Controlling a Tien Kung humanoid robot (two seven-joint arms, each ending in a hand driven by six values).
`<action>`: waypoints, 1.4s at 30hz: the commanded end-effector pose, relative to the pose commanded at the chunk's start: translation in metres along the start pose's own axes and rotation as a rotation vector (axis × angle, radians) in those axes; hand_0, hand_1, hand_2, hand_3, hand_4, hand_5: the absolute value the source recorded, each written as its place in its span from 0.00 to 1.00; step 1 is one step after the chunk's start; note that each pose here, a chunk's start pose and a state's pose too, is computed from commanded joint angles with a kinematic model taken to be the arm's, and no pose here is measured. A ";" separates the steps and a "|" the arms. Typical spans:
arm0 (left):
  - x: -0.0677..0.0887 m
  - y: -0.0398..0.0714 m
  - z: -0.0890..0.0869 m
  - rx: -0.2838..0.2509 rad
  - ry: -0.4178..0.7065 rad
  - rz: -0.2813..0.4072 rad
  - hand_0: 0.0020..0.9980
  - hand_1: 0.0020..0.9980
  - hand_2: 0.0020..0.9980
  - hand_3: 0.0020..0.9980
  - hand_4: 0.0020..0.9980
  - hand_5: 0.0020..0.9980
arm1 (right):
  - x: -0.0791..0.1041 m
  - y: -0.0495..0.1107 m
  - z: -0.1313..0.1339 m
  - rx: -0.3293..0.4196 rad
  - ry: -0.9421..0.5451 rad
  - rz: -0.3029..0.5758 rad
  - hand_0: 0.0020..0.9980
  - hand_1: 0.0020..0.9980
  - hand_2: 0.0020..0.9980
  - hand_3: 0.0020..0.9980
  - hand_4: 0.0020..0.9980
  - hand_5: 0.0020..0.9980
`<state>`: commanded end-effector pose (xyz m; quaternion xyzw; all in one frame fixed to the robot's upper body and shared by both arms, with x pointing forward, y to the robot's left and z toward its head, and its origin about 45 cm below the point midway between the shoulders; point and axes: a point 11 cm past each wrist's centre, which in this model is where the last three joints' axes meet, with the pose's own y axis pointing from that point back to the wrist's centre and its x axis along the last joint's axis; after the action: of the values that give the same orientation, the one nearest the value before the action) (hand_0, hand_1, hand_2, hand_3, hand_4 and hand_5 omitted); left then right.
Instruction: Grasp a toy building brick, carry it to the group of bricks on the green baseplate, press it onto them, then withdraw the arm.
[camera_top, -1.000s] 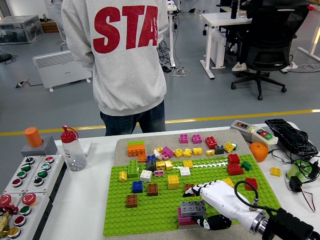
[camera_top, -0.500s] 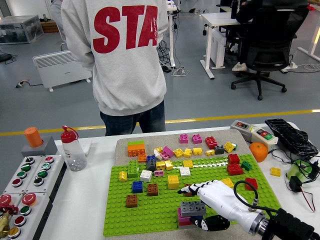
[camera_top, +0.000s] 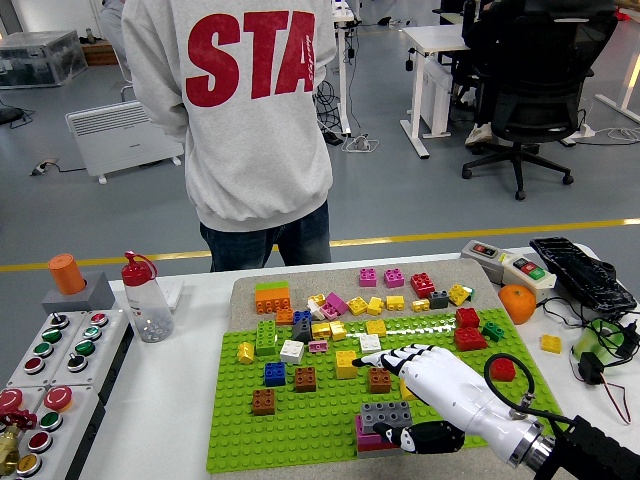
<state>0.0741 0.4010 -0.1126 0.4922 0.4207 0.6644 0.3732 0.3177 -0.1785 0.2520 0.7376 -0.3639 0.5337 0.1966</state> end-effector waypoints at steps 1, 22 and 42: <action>0.000 0.000 0.000 0.000 0.000 0.000 0.66 0.68 0.71 0.58 0.30 1.00 | 0.002 0.001 -0.001 0.013 -0.009 0.015 0.69 0.73 0.76 0.79 0.75 0.25; 0.001 0.000 -0.003 0.006 -0.008 0.003 0.66 0.68 0.71 0.58 0.30 1.00 | -0.011 0.002 -0.001 0.045 -0.012 -0.072 0.53 0.59 0.58 0.55 0.39 0.19; 0.000 0.000 -0.002 0.003 -0.005 0.002 0.66 0.68 0.71 0.58 0.30 1.00 | -0.020 0.000 -0.002 0.065 0.026 -0.099 0.50 0.57 0.56 0.54 0.38 0.20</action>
<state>0.0725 0.4010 -0.1128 0.4949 0.4203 0.6627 0.3731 0.3127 -0.1708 0.2337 0.7537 -0.3070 0.5443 0.2034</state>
